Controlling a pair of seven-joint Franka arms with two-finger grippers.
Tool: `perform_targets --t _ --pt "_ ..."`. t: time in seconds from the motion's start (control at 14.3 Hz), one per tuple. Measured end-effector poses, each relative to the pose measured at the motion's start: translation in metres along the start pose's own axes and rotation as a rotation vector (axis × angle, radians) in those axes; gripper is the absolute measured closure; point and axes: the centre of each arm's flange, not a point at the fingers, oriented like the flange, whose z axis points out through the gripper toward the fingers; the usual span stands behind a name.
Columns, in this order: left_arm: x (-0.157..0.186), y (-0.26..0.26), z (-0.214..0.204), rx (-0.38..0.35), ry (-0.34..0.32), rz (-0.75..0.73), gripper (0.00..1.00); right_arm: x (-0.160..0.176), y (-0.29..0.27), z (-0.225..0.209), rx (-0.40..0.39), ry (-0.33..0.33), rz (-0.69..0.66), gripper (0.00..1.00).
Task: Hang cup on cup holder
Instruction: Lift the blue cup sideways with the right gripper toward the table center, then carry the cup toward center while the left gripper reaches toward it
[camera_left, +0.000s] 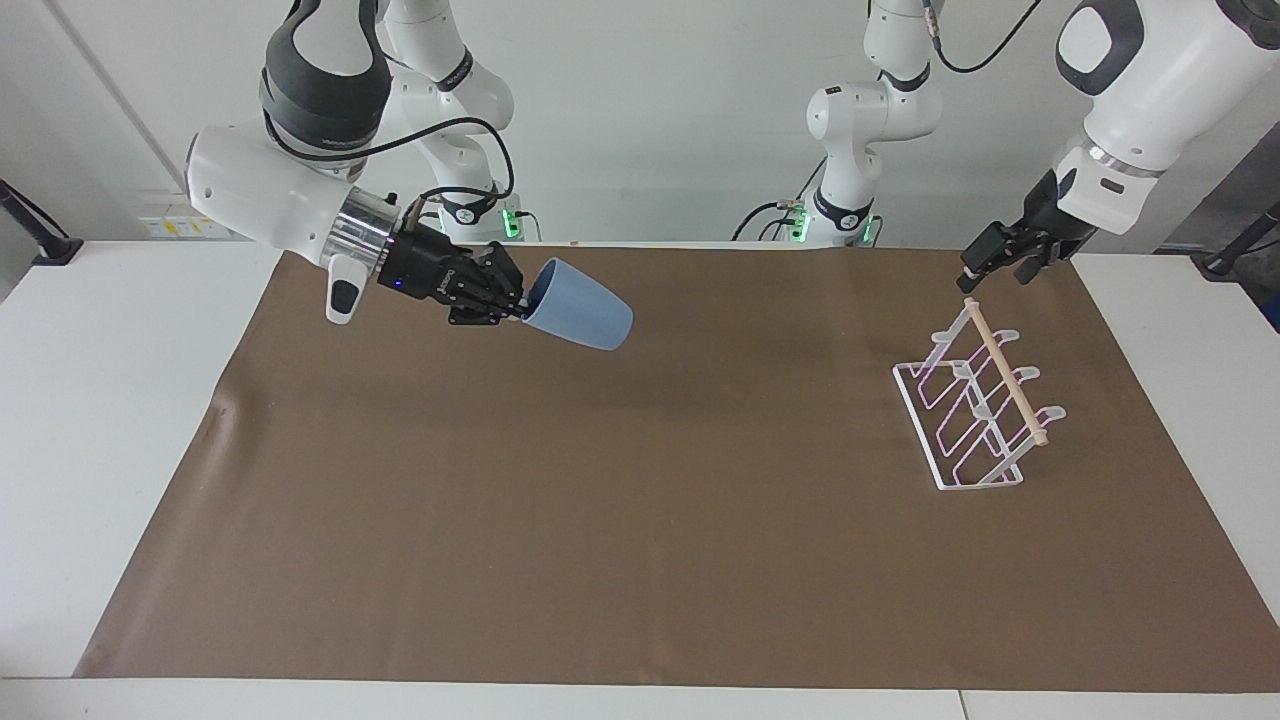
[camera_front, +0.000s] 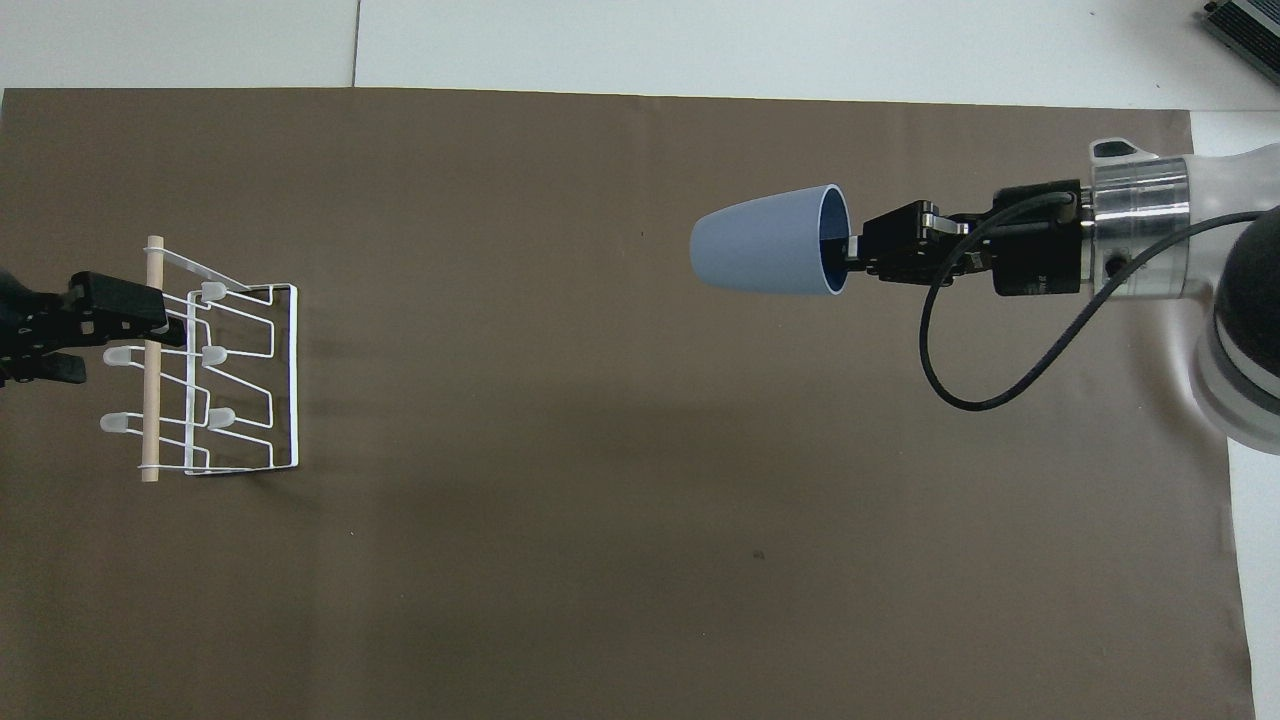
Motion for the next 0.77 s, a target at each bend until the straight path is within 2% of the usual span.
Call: perform_targets --t 0.21,0.35,0.42,0.56,0.63,0.77 --pt "-0.005 0.007 0.028 -0.207 0.016 -0.325 0.0 -0.009 0.002 0.013 0.095 -0.011 0.055 0.95" --pt "-0.019 0.012 0.042 -0.318 -0.029 -0.458 0.0 -0.016 -0.001 0.031 0.181 -0.018 0.098 0.95" --pt "-0.029 0.016 0.048 -0.336 -0.06 -0.508 0.0 -0.018 -0.003 0.041 0.215 -0.015 0.117 0.95" --pt "-0.057 0.046 0.06 -0.29 -0.097 -0.614 0.0 -0.024 -0.007 0.065 0.263 0.001 0.157 0.95" --pt "-0.068 0.061 0.064 -0.259 -0.082 -0.687 0.0 -0.028 -0.009 0.079 0.28 0.012 0.178 0.95" --pt "-0.072 0.077 0.059 -0.277 -0.043 -0.851 0.0 -0.037 -0.015 0.105 0.301 0.037 0.21 0.95"
